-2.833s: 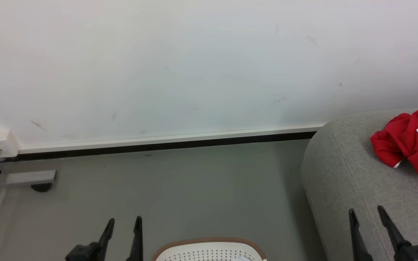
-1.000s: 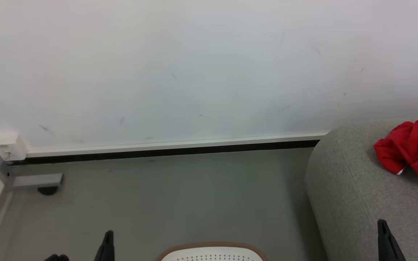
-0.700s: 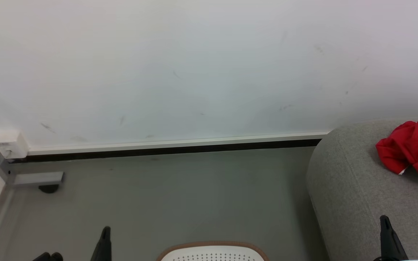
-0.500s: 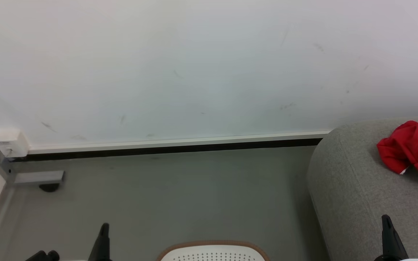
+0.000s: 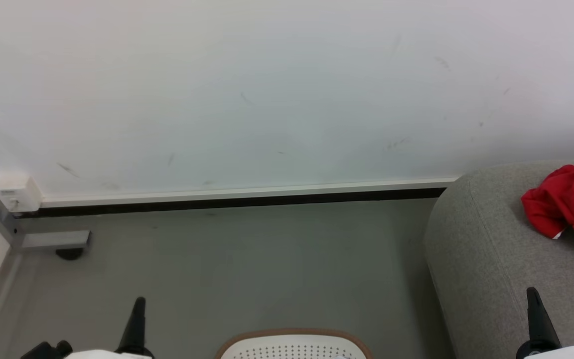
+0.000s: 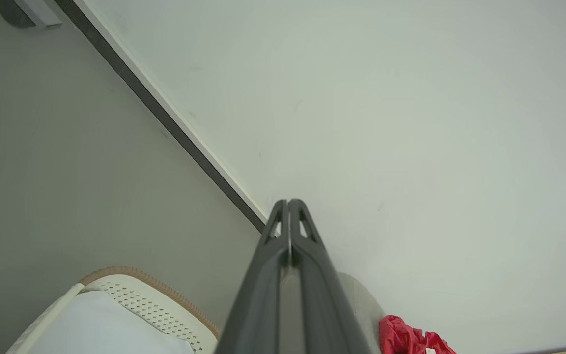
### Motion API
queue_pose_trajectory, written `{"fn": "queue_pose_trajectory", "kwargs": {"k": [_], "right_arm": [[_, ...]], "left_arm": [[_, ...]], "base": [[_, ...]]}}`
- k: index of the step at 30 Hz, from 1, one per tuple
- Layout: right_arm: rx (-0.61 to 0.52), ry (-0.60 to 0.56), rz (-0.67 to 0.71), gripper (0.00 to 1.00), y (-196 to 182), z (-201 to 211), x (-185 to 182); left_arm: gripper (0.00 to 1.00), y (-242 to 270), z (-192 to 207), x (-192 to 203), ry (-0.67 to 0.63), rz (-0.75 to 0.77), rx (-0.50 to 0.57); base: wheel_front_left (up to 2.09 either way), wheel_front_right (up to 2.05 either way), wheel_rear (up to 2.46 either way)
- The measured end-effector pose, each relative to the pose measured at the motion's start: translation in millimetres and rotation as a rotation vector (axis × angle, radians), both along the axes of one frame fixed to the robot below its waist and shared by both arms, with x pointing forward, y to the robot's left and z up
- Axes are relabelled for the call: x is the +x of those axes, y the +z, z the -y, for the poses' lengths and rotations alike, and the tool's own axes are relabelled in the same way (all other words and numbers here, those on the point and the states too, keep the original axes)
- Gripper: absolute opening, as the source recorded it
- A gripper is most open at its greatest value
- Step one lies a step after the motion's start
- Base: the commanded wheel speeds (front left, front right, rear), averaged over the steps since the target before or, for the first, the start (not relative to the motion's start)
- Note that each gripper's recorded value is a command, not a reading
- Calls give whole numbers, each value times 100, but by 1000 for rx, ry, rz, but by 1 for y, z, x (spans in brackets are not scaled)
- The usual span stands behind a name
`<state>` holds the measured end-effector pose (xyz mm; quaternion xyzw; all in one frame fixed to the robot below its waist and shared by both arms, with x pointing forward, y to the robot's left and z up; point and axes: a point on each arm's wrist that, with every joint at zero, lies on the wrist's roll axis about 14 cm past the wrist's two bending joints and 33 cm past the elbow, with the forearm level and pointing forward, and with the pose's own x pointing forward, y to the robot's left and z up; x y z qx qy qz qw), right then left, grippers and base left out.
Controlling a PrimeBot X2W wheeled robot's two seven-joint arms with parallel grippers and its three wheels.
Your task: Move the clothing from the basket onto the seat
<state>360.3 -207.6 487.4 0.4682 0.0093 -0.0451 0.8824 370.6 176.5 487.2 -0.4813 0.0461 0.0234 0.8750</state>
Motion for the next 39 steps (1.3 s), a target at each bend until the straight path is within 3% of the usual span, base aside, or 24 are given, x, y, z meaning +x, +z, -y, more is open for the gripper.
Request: {"fn": "queue_pose_trajectory", "kwargs": {"k": [39], "right_arm": [[375, 23, 48, 0, 13, -3, 19]], "left_arm": [[0, 18, -14, 13, 28, 47, -358]], "base": [[0, 0, 0]]}}
